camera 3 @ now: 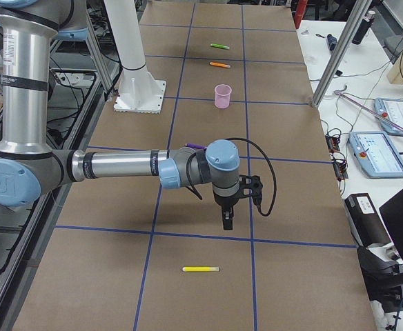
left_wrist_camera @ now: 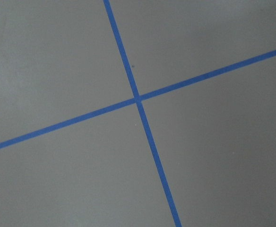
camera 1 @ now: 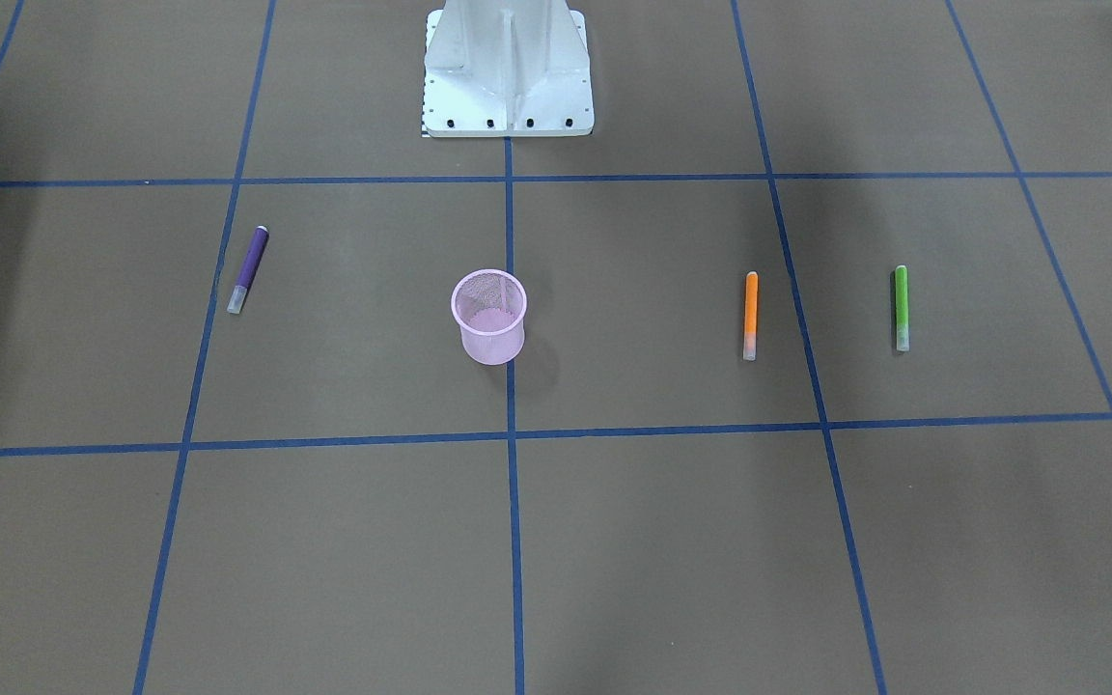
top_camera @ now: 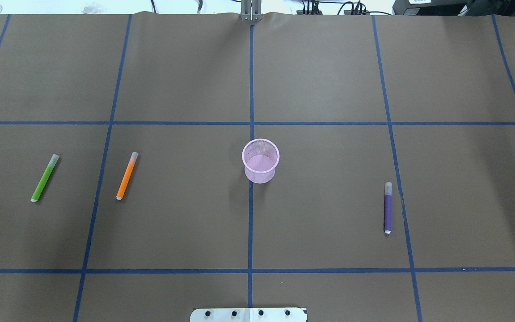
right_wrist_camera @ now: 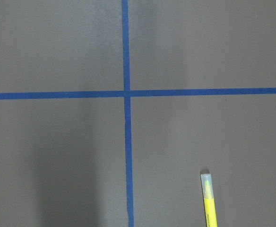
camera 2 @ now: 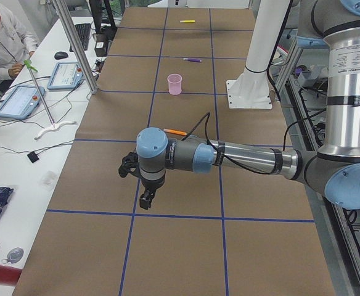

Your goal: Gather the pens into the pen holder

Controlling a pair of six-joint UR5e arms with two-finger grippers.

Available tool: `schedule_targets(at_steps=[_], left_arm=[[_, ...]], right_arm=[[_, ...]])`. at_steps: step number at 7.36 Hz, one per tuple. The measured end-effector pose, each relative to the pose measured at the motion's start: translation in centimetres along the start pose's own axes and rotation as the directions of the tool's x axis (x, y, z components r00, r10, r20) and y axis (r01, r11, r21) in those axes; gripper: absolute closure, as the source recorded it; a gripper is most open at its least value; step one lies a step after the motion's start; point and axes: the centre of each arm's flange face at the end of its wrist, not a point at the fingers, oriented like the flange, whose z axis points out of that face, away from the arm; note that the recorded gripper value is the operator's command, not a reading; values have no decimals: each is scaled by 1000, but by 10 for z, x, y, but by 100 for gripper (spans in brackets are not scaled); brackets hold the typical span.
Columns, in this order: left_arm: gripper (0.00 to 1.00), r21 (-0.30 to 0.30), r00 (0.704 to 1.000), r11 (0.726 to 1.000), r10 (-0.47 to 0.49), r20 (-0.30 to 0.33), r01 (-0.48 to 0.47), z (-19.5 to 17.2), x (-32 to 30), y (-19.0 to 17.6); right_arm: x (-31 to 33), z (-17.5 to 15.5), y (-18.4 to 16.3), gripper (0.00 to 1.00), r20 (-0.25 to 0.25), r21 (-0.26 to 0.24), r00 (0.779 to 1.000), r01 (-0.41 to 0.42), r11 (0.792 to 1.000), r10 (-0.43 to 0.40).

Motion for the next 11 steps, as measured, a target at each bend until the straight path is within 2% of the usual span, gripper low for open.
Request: schedule_targets(at_steps=[1, 3, 5, 7, 9, 10, 11], left_arm=[[0, 35, 999, 999, 33, 9, -34, -8, 4, -14], [0, 105, 994, 989, 102, 27, -104, -17, 9, -31], [0, 123, 992, 985, 119, 29, -122, -18, 10, -34], [0, 126, 992, 984, 123, 30, -125, -19, 11, -34], [0, 127, 992, 983, 126, 30, -129, -19, 11, -34], [0, 132, 991, 982, 131, 32, -134, -19, 12, -35], [0, 139, 990, 980, 138, 34, -141, -20, 12, -35]], right_arm=[[-7, -6, -4, 0, 12, 40, 999, 31, 999, -32], [3, 3, 12, 0, 29, 75, 997, 66, 995, -68], [46, 48, 50, 0, 38, 110, 995, 92, 990, -96], [90, 98, 79, 3, 38, 77, 998, 54, 996, -57], [88, 134, 83, 5, 41, 9, 999, -19, 1000, 19], [81, 152, 76, 9, 40, -21, 998, -41, 999, 42], [79, 165, 69, 19, 38, -42, 998, -48, 998, 49]])
